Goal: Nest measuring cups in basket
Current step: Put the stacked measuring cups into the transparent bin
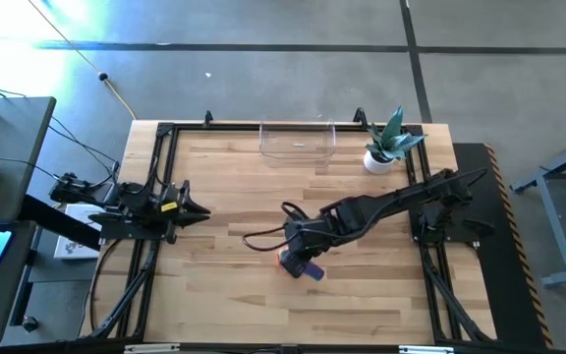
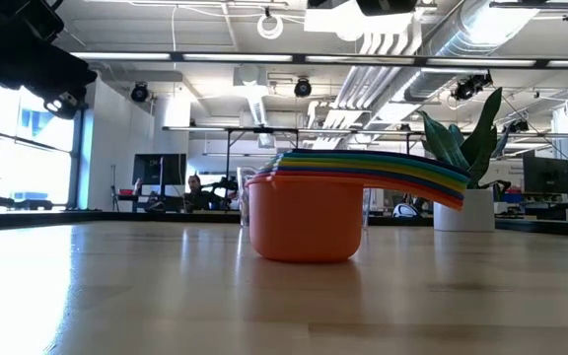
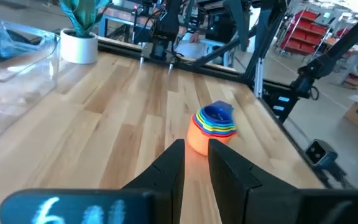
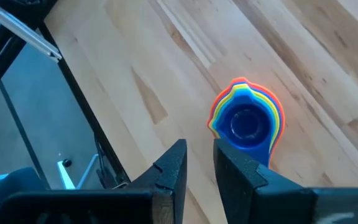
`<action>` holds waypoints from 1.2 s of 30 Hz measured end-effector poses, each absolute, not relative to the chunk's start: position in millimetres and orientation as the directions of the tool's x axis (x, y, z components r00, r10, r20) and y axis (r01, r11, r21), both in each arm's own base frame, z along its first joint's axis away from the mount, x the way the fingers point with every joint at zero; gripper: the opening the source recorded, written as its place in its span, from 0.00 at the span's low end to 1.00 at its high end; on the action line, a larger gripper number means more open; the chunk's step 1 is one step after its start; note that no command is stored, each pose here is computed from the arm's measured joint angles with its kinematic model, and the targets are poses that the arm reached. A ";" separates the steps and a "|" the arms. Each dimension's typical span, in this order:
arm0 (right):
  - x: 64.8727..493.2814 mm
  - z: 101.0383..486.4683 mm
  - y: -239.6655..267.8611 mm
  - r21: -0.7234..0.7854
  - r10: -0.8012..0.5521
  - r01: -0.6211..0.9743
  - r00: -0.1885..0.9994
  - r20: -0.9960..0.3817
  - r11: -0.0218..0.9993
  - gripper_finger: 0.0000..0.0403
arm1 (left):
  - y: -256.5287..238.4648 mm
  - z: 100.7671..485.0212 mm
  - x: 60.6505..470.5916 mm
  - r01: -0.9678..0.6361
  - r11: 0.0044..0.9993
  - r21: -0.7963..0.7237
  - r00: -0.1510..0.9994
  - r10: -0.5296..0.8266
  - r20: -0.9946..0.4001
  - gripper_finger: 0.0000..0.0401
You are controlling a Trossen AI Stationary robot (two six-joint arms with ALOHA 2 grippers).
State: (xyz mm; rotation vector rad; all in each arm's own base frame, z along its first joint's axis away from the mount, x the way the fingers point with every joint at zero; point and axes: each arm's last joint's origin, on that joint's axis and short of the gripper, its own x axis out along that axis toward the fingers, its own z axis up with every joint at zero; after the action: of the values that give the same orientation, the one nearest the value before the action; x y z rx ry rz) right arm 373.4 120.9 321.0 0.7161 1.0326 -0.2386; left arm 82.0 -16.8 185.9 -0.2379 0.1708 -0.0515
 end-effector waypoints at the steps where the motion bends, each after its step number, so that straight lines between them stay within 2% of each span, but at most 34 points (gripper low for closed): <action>1: 373.1 321.0 121.8 0.431 0.145 0.503 0.510 -0.848 0.750 0.18 | -16.6 186.1 82.1 0.025 0.974 -0.225 0.985 -0.063 -0.160 0.16; 7: 371.6 321.0 126.4 0.442 0.157 0.510 0.507 -0.848 0.738 0.18 | -13.9 187.2 82.3 -0.056 0.983 -0.175 0.989 0.030 -0.146 0.16; 10: 370.8 321.0 128.6 0.444 0.162 0.509 0.505 -0.848 0.737 0.18 | -14.6 187.3 82.4 -0.034 0.983 -0.179 0.989 0.008 -0.145 0.16; 19: 369.9 321.0 131.2 0.446 0.168 0.503 0.504 -0.847 0.740 0.18 | -19.5 174.9 93.1 0.063 0.976 -0.206 0.998 -0.063 0.006 0.16; 23: 370.0 320.9 131.2 0.446 0.168 0.506 0.504 -0.848 0.738 0.18 | -20.5 172.0 93.6 0.091 0.978 -0.187 0.996 -0.091 0.007 0.16; 29: 369.8 320.9 131.8 0.457 0.178 0.516 0.500 -0.847 0.725 0.18 | -24.6 168.5 94.2 0.221 0.966 -0.136 0.975 -0.220 0.020 0.16; 36: 369.7 320.9 132.2 0.461 0.186 0.514 0.497 -0.847 0.723 0.18 | -24.2 168.4 94.4 0.207 0.963 -0.172 0.978 -0.206 0.019 0.16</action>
State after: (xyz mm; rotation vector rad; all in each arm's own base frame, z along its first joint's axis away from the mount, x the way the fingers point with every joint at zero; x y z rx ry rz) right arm 369.7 132.2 320.9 0.7693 1.0566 -0.2243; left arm 94.4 -24.2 168.4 -0.1745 -0.0011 -0.2090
